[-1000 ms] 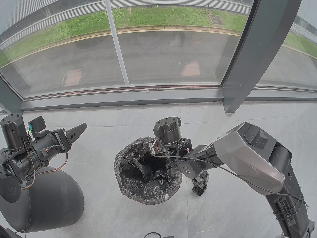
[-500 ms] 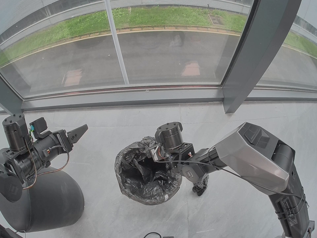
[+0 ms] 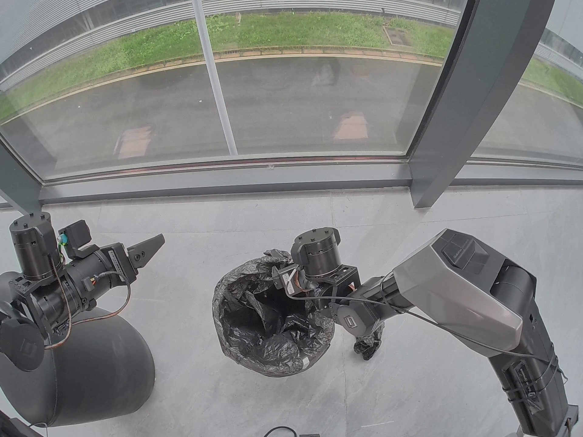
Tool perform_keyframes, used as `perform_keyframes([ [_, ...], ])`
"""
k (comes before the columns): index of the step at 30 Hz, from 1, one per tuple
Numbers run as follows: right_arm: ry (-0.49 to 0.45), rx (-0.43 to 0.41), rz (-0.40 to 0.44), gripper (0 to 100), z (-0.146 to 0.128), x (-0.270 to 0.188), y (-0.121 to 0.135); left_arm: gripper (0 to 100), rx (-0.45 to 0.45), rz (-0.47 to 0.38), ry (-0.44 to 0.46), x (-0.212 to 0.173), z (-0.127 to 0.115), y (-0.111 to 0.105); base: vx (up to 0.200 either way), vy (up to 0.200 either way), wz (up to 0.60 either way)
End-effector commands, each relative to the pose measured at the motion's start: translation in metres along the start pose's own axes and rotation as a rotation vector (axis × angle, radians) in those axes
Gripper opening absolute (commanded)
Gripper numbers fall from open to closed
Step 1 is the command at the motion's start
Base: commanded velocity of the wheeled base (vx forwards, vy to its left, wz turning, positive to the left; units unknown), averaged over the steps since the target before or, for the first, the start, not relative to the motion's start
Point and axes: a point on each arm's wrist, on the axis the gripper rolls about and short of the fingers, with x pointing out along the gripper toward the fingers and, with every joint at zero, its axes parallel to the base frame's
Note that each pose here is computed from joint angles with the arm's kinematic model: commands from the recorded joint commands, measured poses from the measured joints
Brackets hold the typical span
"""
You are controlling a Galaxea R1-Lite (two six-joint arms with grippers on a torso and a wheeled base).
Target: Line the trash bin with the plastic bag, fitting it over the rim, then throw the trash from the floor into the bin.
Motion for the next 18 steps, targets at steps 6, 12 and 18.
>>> perform_keyframes([
  [6, 0.012, -0.004, -0.008, 100, -0.007, 0.004, 0.0, 100, -0.003, 0.001, 0.008, 0.001, -0.002, 0.0, 0.0, 0.0, 0.0],
  [12, 0.009, -0.001, 0.003, 100, 0.003, -0.013, 0.001, 100, -0.003, 0.003, 0.009, 0.001, -0.002, 0.001, 0.0, 0.0, 0.0],
  [18, 0.043, -0.029, 0.035, 100, 0.007, -0.05, 0.0, 100, -0.003, 0.002, 0.008, 0.001, -0.002, 0.001, 0.0, 0.0, 0.0],
])
